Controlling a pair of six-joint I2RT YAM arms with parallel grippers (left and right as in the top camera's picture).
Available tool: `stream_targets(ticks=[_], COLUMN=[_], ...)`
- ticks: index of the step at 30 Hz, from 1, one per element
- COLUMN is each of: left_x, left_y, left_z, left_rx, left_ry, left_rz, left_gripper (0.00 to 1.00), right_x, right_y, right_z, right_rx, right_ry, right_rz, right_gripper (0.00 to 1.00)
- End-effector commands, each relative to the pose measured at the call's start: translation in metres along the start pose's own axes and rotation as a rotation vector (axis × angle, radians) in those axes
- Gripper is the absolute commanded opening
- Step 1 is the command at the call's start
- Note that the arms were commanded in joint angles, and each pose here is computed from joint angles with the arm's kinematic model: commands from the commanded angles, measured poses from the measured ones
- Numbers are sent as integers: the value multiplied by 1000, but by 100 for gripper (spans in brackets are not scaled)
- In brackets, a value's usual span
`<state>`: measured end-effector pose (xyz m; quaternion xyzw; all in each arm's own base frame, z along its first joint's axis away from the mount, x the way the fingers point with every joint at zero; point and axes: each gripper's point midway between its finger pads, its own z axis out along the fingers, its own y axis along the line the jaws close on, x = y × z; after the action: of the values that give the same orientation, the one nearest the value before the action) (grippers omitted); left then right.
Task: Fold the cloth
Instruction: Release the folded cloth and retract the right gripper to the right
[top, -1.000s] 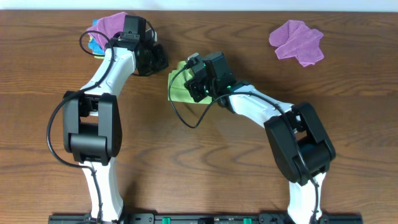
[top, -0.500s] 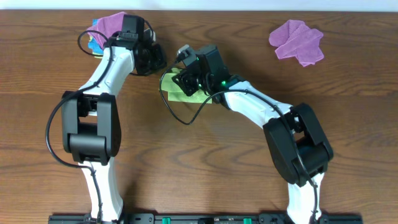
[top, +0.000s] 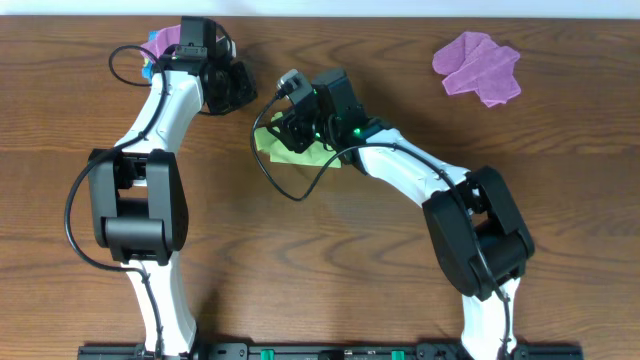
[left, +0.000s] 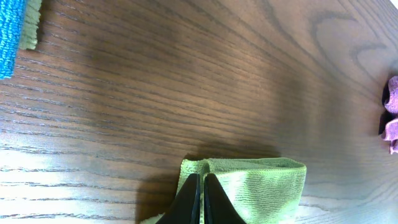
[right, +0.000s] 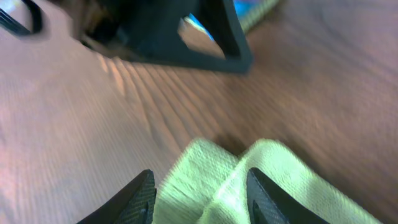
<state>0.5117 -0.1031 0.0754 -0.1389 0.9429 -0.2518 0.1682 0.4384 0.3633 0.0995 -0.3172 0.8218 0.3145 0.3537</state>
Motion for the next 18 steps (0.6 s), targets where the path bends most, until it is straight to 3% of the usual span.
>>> stream_targets(ticks=[1,6,13,18], left_x=[-14,-16,-8,18], left_y=[-16,-12,-15,3], left_z=[-23,-24,-26,-29], left_rx=[31,29,67,22], left_ry=[-53,-56,-14,96], left_rz=[34,26,15,-7], left_gripper=[6,7,14,31], right_x=[-21,-26,9,11], right_y=[14,5,-25,-65], right_z=[2,-3,-16,-55], right_rx=[-59,-22,46,113], right_ry=[-37,-20,119,139], right_rz=[-14,2,98,236], right_gripper=[47,48,51,81])
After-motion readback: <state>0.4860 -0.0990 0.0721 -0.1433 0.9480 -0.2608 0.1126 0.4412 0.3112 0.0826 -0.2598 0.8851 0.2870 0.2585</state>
